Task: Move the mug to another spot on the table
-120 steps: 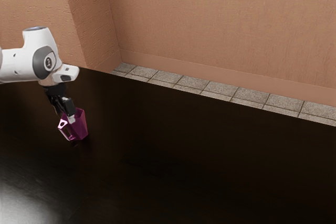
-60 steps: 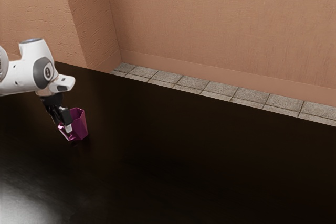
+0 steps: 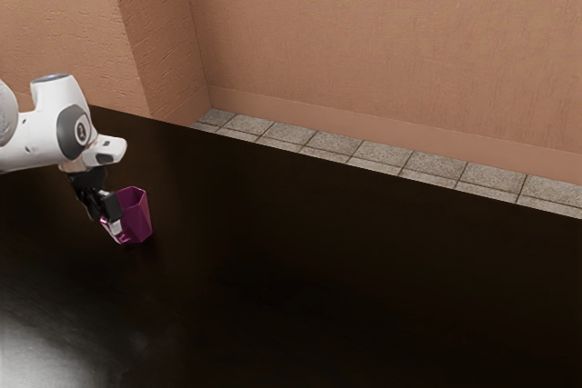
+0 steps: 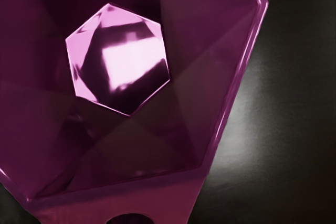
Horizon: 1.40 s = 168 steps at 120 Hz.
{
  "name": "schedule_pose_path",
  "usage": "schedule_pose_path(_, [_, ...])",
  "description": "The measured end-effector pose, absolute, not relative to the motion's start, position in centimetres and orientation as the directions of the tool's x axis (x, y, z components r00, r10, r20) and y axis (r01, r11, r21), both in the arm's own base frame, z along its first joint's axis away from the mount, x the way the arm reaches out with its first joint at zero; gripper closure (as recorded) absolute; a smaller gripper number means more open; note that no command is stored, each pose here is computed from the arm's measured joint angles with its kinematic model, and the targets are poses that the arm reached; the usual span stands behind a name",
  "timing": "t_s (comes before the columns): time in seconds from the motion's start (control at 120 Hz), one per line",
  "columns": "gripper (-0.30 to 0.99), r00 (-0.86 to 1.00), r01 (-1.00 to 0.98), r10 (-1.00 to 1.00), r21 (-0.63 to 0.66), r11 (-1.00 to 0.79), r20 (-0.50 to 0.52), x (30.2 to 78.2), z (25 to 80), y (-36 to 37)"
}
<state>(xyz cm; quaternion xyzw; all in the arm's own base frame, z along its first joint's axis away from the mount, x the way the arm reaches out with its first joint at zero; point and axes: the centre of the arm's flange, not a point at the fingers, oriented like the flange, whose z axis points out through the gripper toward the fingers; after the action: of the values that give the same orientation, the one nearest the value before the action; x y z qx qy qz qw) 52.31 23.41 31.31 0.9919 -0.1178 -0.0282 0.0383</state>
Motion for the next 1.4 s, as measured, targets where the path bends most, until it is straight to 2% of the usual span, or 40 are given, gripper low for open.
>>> schedule_pose_path(0.467, [0.01,0.963,-0.249,-0.257,0.101,-0.963,-0.077,53.7,30.3,21.9])
schedule_pose_path(0.725, [0.29,0.965,-0.243,-0.25,0.09,-0.966,-0.083,53.8,29.4,22.0])
schedule_pose_path(1.0, [0.53,0.972,-0.225,-0.229,0.078,-0.971,-0.047,54.1,29.4,22.0])
schedule_pose_path(1.167, [0.61,0.973,-0.227,-0.229,0.077,-0.971,-0.019,54.5,30.0,21.5])
schedule_pose_path(1.4, [0.64,0.957,-0.289,-0.286,0.076,-0.954,0.051,56.0,31.7,17.9])
